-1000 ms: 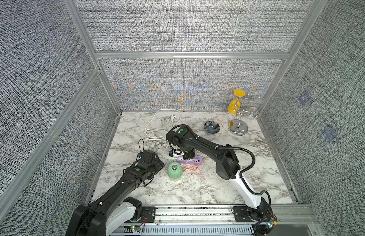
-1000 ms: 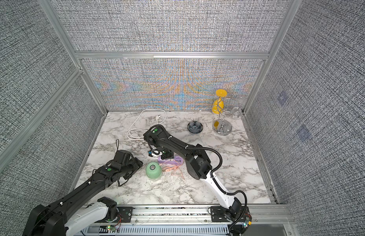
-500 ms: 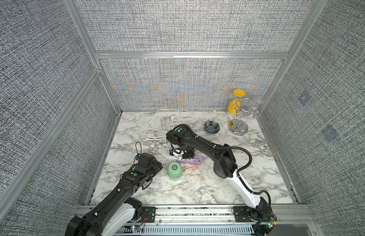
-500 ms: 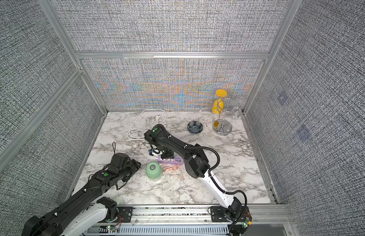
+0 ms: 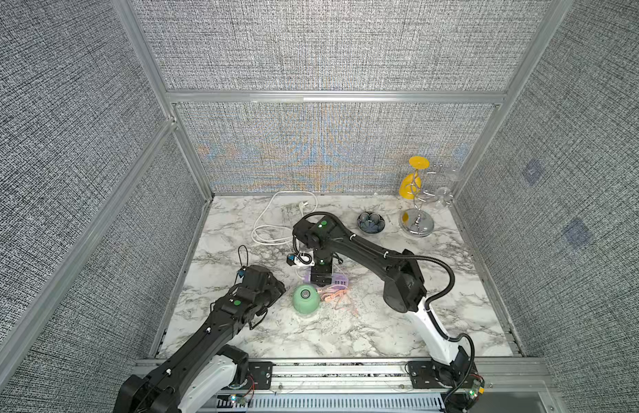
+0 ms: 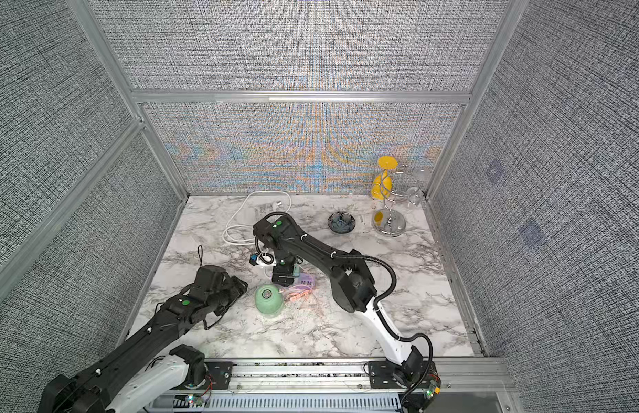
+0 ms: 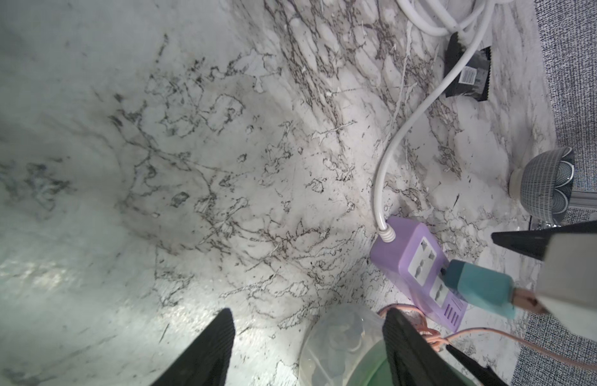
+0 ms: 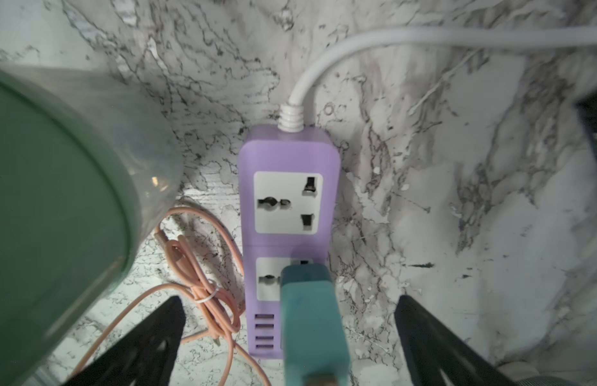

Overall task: Charge the cordless meat grinders
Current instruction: Insert the plug into the socket.

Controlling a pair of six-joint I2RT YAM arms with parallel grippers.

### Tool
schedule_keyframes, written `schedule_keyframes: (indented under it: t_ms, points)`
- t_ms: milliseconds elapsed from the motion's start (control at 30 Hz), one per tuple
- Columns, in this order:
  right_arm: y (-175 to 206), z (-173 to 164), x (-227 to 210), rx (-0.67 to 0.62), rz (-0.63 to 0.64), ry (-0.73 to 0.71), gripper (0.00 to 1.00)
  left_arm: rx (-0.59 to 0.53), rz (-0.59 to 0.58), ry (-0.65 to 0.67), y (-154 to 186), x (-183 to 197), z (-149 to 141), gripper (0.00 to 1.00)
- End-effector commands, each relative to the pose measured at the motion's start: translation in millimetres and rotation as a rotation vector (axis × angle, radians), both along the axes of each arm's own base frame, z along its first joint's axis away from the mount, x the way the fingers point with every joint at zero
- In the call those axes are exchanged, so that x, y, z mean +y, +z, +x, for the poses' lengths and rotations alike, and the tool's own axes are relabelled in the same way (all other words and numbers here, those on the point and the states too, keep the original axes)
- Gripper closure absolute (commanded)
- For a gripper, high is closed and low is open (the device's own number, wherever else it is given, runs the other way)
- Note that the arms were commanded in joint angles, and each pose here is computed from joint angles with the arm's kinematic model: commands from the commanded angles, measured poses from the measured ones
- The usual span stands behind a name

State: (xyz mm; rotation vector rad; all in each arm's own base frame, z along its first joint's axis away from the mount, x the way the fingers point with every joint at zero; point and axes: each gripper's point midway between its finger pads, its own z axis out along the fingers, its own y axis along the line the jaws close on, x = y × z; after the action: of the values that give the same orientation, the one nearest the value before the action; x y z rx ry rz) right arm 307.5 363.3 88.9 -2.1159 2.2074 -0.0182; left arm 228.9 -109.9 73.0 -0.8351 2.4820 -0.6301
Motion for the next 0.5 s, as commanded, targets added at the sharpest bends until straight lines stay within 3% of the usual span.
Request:
schedule_keyframes:
  t_ms: [0,233,467]
  points:
    - [13,7,8,-0.028,0.069,-0.008,0.01,-0.009,0.014,-0.010,3,1,2,0.28]
    - [41,28,4,-0.135,0.156,-0.066,0.01,-0.020,0.050,-0.017,12,3,7,0.28]
    - [106,42,6,-0.232,0.415,-0.157,0.01,-0.099,0.164,-0.044,42,12,26,0.20]
